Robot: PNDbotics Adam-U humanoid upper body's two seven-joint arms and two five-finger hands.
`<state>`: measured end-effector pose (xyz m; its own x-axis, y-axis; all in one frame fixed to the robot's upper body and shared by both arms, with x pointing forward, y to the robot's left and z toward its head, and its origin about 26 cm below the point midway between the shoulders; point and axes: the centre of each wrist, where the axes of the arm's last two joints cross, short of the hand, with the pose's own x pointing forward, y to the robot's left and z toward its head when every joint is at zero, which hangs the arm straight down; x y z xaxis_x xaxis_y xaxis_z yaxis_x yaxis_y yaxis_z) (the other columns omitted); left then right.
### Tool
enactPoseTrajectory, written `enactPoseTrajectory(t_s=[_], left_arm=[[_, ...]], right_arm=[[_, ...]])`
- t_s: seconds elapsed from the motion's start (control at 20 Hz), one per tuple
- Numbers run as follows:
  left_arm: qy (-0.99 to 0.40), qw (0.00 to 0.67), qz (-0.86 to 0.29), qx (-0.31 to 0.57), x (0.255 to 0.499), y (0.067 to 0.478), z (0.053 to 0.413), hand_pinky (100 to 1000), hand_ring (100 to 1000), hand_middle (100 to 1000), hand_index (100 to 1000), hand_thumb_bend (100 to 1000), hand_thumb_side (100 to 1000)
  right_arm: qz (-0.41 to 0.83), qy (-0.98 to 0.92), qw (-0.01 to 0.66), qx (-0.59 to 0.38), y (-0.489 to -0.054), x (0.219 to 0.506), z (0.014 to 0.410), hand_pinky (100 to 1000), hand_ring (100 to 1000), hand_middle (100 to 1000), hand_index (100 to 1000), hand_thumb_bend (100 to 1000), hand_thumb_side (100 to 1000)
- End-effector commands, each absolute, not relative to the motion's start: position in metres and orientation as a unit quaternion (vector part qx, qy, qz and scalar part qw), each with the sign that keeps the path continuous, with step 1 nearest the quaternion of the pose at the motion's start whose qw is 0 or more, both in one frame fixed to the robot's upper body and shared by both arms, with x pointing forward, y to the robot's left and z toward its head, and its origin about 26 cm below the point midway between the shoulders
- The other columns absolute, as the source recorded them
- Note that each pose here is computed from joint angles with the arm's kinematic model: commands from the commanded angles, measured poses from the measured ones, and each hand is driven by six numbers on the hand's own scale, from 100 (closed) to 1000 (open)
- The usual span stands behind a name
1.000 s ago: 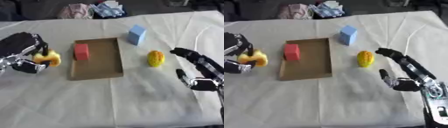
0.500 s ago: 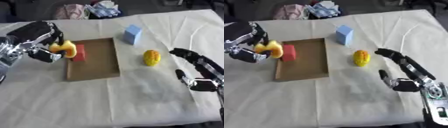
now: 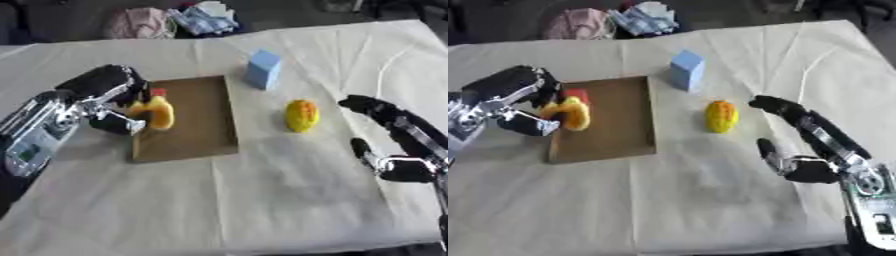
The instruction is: Pick up objects on the table and place them in the box.
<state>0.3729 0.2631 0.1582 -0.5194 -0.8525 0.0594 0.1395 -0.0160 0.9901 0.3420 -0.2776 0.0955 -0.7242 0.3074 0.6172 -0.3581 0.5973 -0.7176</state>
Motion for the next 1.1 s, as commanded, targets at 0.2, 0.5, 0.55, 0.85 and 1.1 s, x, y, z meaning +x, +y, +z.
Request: enactPoseTrajectory(t_s=[0.2,0.5,0.55,0.85,1.1], left_arm=[[-0.56,0.368,-0.674,0.311,0.367,0.267,0.159,664,606,635,824,172,198],[-0.571,0.355,-0.661,0.334,0.349,0.277,0.17,695,636,684,850,129,226],[-0.581,0.352,-0.653,0.335,0.344,0.278,0.175,695,635,684,850,116,227],[-0.654,0.33,-0.592,0.336,0.303,0.278,0.211,691,623,671,847,100,235],[-0.705,0.32,-0.541,0.328,0.291,0.287,0.216,684,612,658,847,100,254]], right_arm=[[0.457,-0.815,0.357,0.012,-0.279,0.344,0.103,974,948,876,968,100,324],[0.457,-0.815,0.355,0.006,-0.282,0.346,0.106,974,948,877,969,100,318],[0.458,-0.816,0.353,0.004,-0.282,0.347,0.107,974,948,878,969,100,317],[0.465,-0.818,0.338,-0.018,-0.288,0.362,0.124,968,940,870,969,100,306],[0.49,-0.815,0.306,-0.042,-0.289,0.386,0.149,962,941,869,973,100,273]])
